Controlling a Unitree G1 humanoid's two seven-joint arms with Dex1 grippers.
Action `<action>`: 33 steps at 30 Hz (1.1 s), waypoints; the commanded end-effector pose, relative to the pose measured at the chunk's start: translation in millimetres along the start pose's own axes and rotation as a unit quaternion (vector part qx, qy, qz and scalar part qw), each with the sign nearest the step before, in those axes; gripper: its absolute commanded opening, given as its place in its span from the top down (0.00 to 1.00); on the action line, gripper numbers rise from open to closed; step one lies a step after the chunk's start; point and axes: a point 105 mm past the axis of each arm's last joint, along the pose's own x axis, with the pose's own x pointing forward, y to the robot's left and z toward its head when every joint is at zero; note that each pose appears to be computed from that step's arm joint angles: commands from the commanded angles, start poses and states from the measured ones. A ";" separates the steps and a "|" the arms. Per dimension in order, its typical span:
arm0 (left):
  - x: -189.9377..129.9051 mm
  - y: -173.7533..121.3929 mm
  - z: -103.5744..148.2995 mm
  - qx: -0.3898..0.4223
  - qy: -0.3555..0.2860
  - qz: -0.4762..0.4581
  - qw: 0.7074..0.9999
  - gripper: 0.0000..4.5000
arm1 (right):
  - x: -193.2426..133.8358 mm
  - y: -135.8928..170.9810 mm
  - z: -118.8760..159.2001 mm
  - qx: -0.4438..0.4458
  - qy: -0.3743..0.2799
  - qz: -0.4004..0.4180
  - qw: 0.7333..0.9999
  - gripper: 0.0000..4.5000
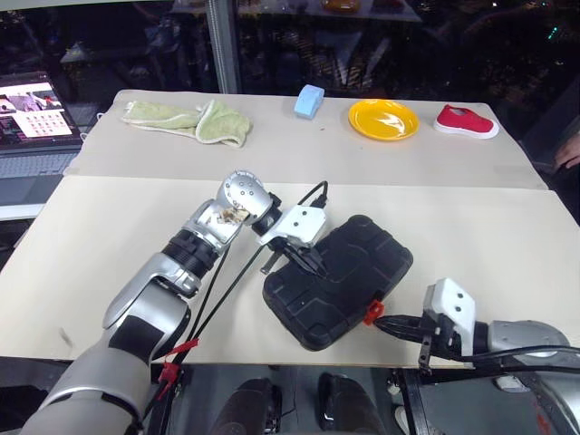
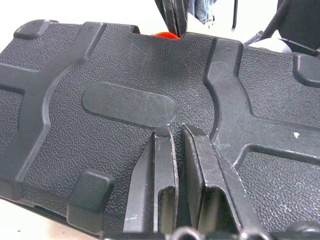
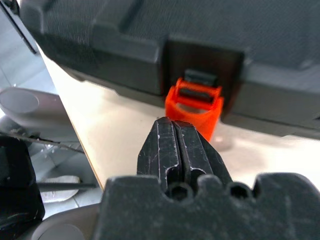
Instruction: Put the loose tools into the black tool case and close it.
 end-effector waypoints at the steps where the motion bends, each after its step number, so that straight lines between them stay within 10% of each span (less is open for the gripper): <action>1: 0.7 -1.7 -2.2 0.000 0.009 -0.002 1.000 0.91 | 0.8 0.7 8.0 -0.020 -0.013 -0.006 1.000 1.00; 19: 8.9 -0.2 0.0 0.014 0.010 -0.008 1.000 0.91 | 25.6 -12.6 -20.1 0.009 0.002 -0.063 0.998 1.00; 33: 26.0 -1.3 0.2 0.028 0.007 -0.015 0.999 0.91 | 20.1 -13.0 26.3 0.015 -0.085 -0.074 0.993 1.00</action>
